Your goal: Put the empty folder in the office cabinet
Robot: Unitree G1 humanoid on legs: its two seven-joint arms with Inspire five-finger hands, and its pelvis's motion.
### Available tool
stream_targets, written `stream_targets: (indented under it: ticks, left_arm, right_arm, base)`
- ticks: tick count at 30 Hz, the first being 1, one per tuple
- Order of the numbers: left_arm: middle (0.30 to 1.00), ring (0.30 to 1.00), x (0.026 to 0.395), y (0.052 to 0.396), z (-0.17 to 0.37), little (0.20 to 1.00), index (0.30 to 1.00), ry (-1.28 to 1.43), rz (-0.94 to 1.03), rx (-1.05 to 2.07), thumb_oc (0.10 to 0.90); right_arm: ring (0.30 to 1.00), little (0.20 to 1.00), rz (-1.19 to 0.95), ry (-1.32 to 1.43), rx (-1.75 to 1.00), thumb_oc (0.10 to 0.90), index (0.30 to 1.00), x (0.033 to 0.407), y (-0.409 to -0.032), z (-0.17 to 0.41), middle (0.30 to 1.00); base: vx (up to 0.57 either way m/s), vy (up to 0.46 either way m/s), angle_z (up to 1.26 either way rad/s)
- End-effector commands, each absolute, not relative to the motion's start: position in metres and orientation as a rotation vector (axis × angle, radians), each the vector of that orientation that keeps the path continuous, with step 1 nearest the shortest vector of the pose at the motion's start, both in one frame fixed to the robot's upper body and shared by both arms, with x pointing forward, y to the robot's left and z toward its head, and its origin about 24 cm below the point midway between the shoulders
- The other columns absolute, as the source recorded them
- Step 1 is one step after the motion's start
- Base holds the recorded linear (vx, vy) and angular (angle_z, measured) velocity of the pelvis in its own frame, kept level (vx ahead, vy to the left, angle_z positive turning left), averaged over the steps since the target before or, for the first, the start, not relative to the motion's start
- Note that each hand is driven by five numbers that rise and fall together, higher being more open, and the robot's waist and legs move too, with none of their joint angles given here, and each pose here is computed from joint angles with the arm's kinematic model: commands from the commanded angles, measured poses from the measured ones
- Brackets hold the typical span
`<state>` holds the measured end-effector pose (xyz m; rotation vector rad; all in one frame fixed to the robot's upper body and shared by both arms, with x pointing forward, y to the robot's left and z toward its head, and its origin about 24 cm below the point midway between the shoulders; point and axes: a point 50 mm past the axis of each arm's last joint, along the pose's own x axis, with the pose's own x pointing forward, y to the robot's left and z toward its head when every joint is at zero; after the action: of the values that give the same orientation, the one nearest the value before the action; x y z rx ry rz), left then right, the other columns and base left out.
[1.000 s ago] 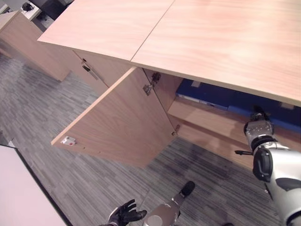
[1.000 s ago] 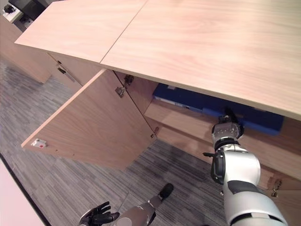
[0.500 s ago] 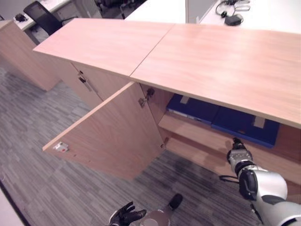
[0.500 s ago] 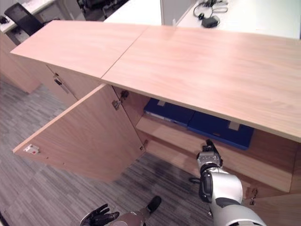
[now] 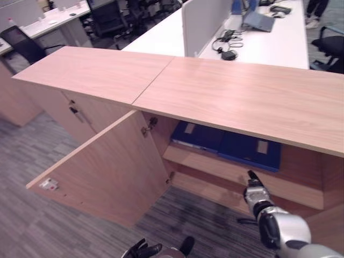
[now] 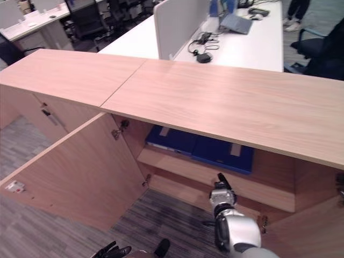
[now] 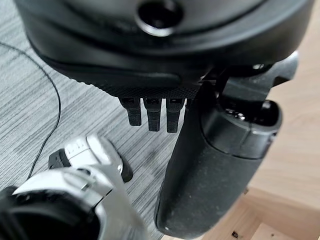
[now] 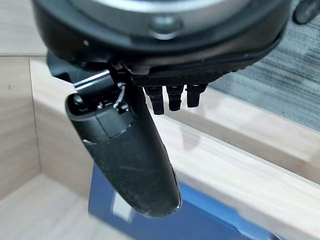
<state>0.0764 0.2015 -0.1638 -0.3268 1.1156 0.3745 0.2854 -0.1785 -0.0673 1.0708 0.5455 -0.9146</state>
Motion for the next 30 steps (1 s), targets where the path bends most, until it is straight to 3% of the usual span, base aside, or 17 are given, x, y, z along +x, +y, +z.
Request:
stream_targets:
  ticks: [1, 2, 3, 7, 8, 11, 13, 19, 25, 30]
  left_arm:
    - [0.900, 0.900, 0.099, 0.202, -0.159, 0.900, 0.900, 1.023, 0.461, -0.407, 0.800]
    - [0.900, 0.900, 0.101, 0.203, -0.158, 0.900, 0.900, 1.006, 0.473, -0.421, 0.800]
    - [0.900, 0.900, 0.104, 0.205, -0.156, 0.900, 0.900, 0.984, 0.486, -0.435, 0.800]
    - [0.900, 0.900, 0.115, 0.212, -0.151, 0.900, 0.900, 0.915, 0.488, -0.439, 0.800]
    - [0.900, 0.900, 0.115, 0.212, -0.151, 0.900, 0.900, 0.915, 0.488, -0.439, 0.800]
    - [0.900, 0.900, 0.135, 0.209, -0.144, 0.900, 0.900, 0.842, 0.442, -0.427, 0.800]
    - [0.900, 0.900, 0.142, 0.206, -0.142, 0.900, 0.900, 0.828, 0.418, -0.423, 0.800]
    - [0.900, 0.900, 0.157, 0.199, -0.136, 0.900, 0.900, 0.791, 0.365, -0.403, 0.800]
    - [0.900, 0.900, 0.145, 0.203, -0.140, 0.900, 0.900, 0.824, 0.318, -0.353, 0.800]
    - [0.900, 0.900, 0.137, 0.205, -0.142, 0.900, 0.900, 0.852, 0.284, -0.323, 0.800]
  right_arm:
    - [0.804, 0.804, -0.634, 0.326, 0.948, 0.736, 0.804, 0.307, -0.169, -0.033, 0.804]
    - [0.587, 0.587, -0.555, 0.312, 0.895, 0.591, 0.587, 0.304, -0.162, -0.031, 0.587]
    - [0.300, 0.300, -0.446, 0.273, 0.792, 0.400, 0.300, 0.305, -0.159, -0.023, 0.300]
    - [0.300, 0.300, -0.148, 0.121, 0.312, 0.400, 0.300, 0.312, -0.163, 0.013, 0.300]
    - [0.300, 0.300, -0.148, 0.120, 0.311, 0.400, 0.300, 0.312, -0.163, 0.014, 0.300]
    - [0.300, 0.300, 0.002, -0.003, -0.097, 0.400, 0.300, 0.325, -0.166, 0.047, 0.300]
    - [0.300, 0.300, 0.033, -0.022, -0.219, 0.400, 0.300, 0.332, -0.164, 0.053, 0.300]
    - [0.300, 0.300, 0.060, -0.070, -0.362, 0.400, 0.300, 0.349, -0.156, 0.071, 0.300]
    - [0.300, 0.300, -0.005, -0.152, -0.514, 0.400, 0.300, 0.379, -0.169, 0.114, 0.300]
    - [0.300, 0.300, -0.046, -0.098, -0.555, 0.400, 0.300, 0.391, -0.176, 0.117, 0.300]
  base:
    - [0.02, 0.036, -0.23]
    - [0.02, 0.021, -0.35]
    - [0.01, 0.018, -0.37]
    - [0.01, 0.019, -0.29]
    - [0.01, 0.005, -0.03]
    - [0.01, 0.014, -0.07]
    - [0.01, 0.022, -0.09]
    - [0.00, 0.000, 0.04]
    - [-0.02, -0.009, 0.30]
    - [-0.03, -0.002, 0.20]
